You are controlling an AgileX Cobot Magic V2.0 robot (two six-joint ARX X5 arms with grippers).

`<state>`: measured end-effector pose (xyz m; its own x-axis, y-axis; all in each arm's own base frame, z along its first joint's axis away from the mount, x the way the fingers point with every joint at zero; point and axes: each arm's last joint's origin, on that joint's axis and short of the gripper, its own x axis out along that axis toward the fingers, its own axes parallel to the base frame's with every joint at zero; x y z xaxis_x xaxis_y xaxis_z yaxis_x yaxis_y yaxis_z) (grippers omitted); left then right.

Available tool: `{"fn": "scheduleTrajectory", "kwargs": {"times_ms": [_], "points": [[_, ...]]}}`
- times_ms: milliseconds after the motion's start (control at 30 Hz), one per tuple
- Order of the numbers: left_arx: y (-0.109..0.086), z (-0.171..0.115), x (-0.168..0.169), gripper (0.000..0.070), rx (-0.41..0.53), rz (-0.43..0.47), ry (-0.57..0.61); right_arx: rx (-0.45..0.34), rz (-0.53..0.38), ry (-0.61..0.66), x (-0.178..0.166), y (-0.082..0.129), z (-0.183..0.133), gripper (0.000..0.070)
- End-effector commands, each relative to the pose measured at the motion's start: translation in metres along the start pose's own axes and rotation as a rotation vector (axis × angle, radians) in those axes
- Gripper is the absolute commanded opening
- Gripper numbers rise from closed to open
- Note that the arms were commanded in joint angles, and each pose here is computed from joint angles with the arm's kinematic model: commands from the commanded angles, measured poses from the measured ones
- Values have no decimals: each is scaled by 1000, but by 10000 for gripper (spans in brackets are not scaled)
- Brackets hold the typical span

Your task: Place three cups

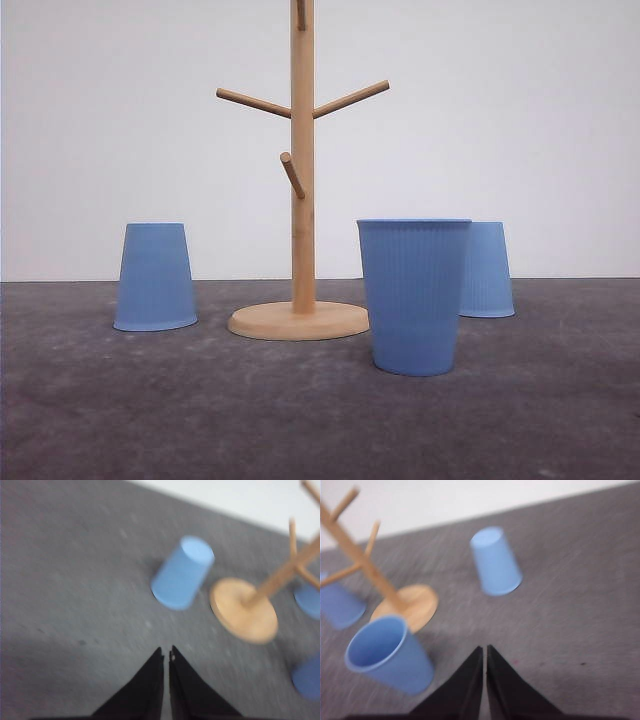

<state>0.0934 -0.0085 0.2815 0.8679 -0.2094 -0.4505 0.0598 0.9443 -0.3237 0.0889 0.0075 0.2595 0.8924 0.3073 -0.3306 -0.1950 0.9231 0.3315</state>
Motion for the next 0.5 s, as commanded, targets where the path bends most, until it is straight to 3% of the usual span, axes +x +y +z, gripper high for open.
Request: {"fn": "scheduleTrajectory", "kwargs": {"times_ms": [0, 167, 467], "points": [[-2, 5, 7, 3, 52, -56, 46, -54, 42, 40, 6, 1, 5, 7], [-6, 7, 31, 3, 78, -153, 169, -99, 98, 147, 27, 4, 5, 7], [-43, 14, 45, 3, 405, -327, 200, -277, 267, 218, 47, 25, 0, 9]]}}
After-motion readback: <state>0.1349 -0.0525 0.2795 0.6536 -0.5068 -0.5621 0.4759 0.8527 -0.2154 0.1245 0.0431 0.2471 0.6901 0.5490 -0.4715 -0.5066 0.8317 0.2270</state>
